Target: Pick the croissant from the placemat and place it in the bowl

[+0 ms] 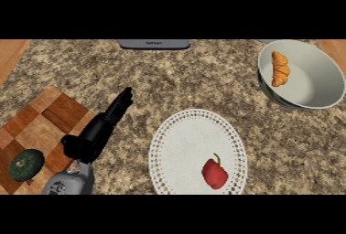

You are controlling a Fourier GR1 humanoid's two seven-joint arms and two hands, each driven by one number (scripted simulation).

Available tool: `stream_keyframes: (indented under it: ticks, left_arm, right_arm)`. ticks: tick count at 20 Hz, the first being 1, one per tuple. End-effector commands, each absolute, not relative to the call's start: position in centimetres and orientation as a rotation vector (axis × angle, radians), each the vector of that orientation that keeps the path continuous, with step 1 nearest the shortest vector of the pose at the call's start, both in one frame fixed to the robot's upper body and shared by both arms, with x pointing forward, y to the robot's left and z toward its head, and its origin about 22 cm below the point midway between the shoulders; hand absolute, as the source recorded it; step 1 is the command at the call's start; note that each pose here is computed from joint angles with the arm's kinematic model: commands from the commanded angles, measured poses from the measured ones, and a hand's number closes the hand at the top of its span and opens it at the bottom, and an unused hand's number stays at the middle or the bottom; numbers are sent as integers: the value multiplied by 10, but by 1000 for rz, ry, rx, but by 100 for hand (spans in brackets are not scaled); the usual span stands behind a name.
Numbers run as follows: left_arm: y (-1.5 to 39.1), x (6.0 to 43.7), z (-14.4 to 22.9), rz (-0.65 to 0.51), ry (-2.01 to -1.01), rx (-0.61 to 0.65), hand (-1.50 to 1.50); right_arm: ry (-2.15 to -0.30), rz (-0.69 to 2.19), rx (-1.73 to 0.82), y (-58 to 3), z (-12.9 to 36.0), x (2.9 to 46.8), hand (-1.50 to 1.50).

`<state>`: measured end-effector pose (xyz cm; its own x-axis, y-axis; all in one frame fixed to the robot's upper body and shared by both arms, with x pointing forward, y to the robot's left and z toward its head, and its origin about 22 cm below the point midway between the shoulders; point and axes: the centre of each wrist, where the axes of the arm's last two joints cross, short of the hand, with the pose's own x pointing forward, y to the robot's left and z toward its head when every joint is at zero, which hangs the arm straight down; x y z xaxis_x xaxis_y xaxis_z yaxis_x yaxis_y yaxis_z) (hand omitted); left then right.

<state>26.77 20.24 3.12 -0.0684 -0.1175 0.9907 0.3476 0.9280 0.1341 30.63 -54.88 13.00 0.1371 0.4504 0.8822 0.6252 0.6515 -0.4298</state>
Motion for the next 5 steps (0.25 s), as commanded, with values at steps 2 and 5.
stream_keyframes:
  ticks: [2,5]
  left_arm:
    - [199,274,36,-396,-1614,-175,0]
    - [203,271,45,-389,-1596,-186,0]
  right_arm:
    - [-1497,-153,-917,-596,133,245,-150]
    - [-1522,-153,-855,-600,119,231,-150]
